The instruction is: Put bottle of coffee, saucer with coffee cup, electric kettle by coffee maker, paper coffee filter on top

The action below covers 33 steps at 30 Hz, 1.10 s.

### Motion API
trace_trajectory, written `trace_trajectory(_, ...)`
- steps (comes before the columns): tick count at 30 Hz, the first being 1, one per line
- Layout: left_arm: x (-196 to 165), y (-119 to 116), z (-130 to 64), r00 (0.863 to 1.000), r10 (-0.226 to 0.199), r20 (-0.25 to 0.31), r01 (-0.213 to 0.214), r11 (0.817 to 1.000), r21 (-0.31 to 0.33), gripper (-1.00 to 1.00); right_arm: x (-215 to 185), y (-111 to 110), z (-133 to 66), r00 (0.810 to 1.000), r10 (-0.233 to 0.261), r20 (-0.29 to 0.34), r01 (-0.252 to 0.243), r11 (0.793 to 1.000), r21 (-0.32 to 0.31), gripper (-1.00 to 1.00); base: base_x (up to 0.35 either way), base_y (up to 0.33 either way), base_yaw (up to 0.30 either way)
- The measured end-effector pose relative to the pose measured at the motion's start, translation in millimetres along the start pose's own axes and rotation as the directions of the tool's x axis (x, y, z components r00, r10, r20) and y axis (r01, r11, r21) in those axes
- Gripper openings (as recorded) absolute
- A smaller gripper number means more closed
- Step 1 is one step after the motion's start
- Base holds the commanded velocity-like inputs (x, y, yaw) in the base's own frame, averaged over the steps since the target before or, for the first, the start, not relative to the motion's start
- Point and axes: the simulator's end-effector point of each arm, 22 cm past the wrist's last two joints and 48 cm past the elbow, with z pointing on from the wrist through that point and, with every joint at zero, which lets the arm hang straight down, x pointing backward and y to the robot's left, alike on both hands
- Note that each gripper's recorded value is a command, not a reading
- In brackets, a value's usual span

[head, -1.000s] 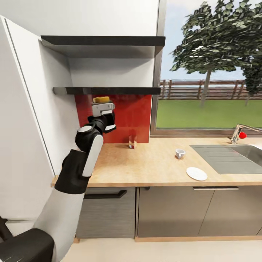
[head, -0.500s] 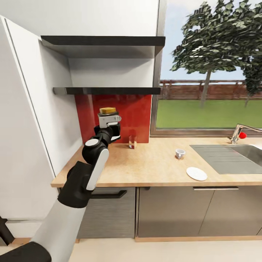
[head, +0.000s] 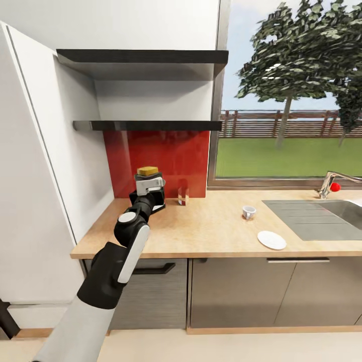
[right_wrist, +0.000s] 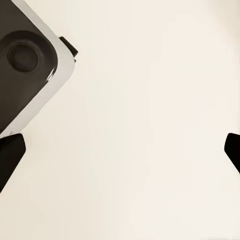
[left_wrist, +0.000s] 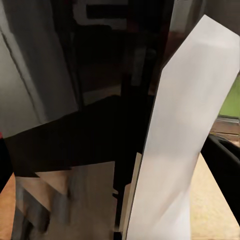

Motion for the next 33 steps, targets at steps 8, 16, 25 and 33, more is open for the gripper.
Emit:
trace_trajectory(8,27,4,-5.7,0.999,-0.003,-0.042,0.002,1.0,-0.008,-1.0,0,-1,0.0,1.0,0.0,-0.001,0.0,1.0,0.004,1.0,0.0,0.0,0.0)
trace_trajectory(16,27,3,-6.0,0.999,-0.003,-0.041,0.003,1.0,-0.006,-1.0,0,-1,0.0,1.0,-0.001,-0.001,0.001,1.0,0.004,1.0,0.0,0.0,0.0)
trace_trajectory(25,28,1,-6.4,0.999,-0.001,-0.041,0.001,1.0,-0.002,-1.0,0,-1,0.0,1.0,-0.001,-0.001,0.001,1.0,0.004,1.0,0.0,0.0,0.0)
trace_trajectory(33,33,-7,-7.3,0.999,0.012,-0.042,-0.011,1.0,0.017,-1.0,0,-1,3.2,1.0,-0.001,-0.001,0.001,1.0,0.004,1.0,0.0,0.0,0.0)
